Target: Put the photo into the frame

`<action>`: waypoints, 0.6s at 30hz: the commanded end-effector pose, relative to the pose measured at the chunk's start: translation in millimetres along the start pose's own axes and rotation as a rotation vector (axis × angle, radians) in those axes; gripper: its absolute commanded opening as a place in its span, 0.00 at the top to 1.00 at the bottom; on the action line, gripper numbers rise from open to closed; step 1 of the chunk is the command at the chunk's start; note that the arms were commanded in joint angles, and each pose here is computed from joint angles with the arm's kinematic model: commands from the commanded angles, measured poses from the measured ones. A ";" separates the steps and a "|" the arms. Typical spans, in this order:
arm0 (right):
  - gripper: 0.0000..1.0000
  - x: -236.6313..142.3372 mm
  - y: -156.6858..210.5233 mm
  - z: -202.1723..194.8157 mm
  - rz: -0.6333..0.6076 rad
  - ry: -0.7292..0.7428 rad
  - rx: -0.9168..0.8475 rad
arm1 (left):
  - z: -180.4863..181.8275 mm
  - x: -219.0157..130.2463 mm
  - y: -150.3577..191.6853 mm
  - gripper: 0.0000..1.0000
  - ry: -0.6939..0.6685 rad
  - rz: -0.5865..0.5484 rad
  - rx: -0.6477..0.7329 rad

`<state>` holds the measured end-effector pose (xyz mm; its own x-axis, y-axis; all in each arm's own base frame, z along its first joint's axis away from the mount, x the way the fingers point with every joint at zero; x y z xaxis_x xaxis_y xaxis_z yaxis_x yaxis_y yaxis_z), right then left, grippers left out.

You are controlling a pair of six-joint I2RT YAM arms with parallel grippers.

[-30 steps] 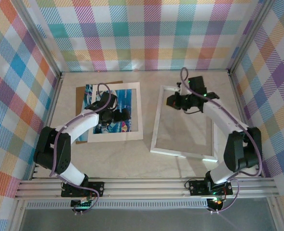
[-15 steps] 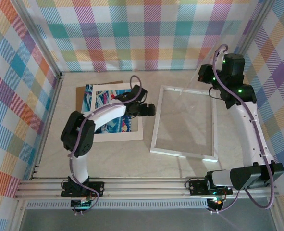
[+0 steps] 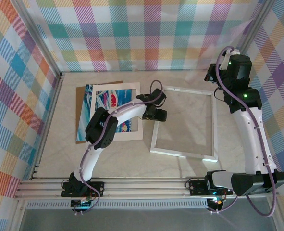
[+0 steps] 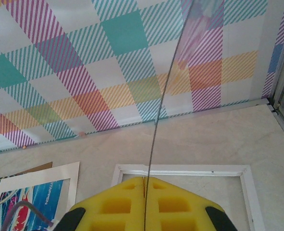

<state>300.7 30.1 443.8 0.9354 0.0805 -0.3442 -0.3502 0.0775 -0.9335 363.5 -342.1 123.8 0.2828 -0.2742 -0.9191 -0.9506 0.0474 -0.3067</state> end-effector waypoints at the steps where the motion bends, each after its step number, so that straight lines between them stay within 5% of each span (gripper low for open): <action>1: 1.00 -9.3 -8.5 -2.3 -0.056 0.015 -0.025 | -6.8 2.8 6.2 0.22 -0.030 0.039 0.039; 18: 1.00 11.2 -3.6 4.5 -0.022 -0.069 -0.006 | 12.3 4.0 11.6 0.63 -0.165 -0.058 -0.067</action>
<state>304.2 33.2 440.0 0.9305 0.1153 -0.3478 -0.3565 0.0653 -0.9320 363.4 -341.2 110.0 0.3312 -0.1786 -0.9265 -0.9419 -0.0039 -0.3359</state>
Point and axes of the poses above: each hand's point on the last joint's axis, 136 mm out from that joint toward the fingers, its own x axis out along the fingers, its own z axis along the line the jaws close on, y = z × x, the point moved 9 cm from there along -x, back along the fingers, and after that the axes turned 9 degrees about -x, right-handed, at the moved point
